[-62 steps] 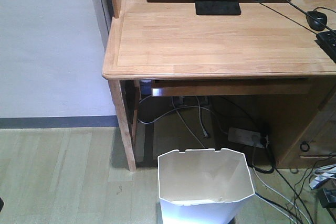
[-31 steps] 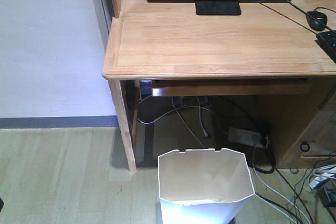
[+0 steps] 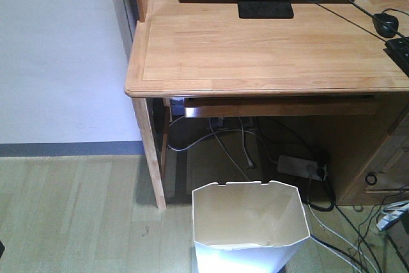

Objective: Move trash bin to bedside with robot
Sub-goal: 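Lower the right gripper toward the rim of the white trash bin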

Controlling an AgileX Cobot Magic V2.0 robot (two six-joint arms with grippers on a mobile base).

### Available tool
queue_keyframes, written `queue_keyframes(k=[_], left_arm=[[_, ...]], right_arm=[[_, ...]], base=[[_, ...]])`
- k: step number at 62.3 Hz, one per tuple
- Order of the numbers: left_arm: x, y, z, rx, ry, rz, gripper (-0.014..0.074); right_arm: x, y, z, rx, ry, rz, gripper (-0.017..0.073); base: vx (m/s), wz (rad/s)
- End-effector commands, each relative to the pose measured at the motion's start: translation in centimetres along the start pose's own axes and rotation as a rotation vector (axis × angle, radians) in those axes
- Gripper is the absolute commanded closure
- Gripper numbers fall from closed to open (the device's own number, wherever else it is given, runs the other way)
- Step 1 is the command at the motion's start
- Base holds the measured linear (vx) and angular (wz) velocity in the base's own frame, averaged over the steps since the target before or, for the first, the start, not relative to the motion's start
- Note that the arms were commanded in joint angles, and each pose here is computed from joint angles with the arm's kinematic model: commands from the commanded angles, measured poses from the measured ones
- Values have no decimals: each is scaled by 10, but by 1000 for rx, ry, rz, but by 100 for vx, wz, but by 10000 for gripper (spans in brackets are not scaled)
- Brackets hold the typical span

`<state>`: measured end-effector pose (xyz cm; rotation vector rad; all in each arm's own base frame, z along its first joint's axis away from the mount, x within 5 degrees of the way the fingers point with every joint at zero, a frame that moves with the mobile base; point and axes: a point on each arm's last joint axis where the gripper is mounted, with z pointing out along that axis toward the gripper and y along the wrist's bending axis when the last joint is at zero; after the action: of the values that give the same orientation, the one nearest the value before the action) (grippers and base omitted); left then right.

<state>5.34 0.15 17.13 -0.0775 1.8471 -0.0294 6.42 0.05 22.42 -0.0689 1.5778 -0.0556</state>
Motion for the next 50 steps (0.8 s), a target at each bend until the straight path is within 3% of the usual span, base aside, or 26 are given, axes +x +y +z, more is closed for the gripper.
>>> queue_keyframes(k=[1,15,26,42,50], left_arm=[[-5,-1,1,7,-61,-6,600],[-5,-1,1,7,-61,-6,600],[-5,-1,1,7,-61,-6,600],[-5,-1,1,7,-61,-6,600],[-5,-1,1,7,-61,-6,600]], right_arm=[[-33,-3,12,10,-29,-11,569],[-55,-5,52,-16,247,12,569],[-50,-3,75,-43,499,39,569],[-27,-1,81,-63,731,51,568],[-22,0,82,-62,774,61,565]], base=[[0,0],[0,0],[0,0],[0,0],[0,0]])
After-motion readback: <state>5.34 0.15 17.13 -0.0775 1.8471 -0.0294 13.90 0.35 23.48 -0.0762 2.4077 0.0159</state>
